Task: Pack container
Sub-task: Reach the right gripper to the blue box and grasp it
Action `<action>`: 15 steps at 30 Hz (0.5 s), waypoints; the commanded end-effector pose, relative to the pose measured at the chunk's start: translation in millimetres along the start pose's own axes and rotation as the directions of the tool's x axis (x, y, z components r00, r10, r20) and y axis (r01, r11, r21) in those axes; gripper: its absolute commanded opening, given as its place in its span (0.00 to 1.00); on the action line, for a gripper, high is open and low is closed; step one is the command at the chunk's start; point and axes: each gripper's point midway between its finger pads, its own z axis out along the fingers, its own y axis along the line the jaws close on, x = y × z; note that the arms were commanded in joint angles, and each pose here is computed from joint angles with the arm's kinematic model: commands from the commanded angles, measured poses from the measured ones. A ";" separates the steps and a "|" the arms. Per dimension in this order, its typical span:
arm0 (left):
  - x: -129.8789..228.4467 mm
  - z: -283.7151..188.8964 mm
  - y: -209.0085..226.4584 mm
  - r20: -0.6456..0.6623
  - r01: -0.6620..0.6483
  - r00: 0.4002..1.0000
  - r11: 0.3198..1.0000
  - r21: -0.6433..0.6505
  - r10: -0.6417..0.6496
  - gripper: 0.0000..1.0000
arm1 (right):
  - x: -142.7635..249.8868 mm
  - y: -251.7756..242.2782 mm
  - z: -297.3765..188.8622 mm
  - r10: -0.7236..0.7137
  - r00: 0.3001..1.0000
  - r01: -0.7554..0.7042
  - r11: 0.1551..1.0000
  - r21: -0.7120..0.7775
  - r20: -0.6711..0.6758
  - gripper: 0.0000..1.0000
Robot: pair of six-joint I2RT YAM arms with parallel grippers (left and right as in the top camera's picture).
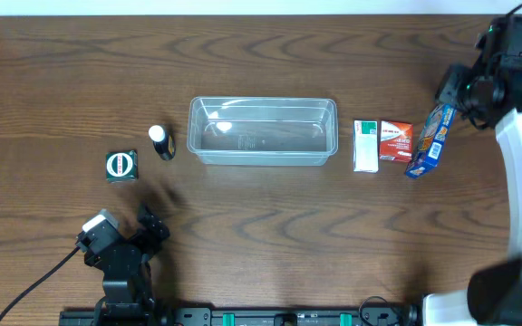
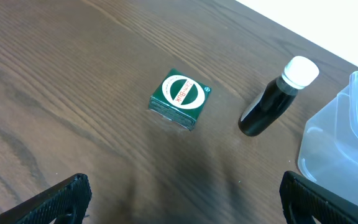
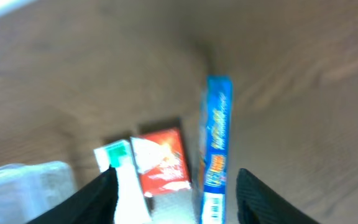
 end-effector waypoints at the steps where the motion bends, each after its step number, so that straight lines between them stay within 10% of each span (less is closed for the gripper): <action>1: 5.9 2.7 2.6 -0.008 -0.024 1.000 1.000 -0.010 0.024 0.98 | 25.6 -13.3 44.3 0.054 0.986 -0.054 0.999 0.004 -0.158 0.61; 10: 5.9 2.7 2.6 -0.008 -0.024 1.000 1.000 -0.010 0.024 0.98 | 59.5 -26.4 107.1 0.094 0.936 -0.083 0.995 0.048 -0.340 0.63; 15: 5.9 2.7 2.6 -0.008 -0.024 1.000 1.000 -0.010 0.024 0.98 | 70.7 -24.1 120.0 0.101 0.916 -0.094 0.995 0.039 -0.389 0.33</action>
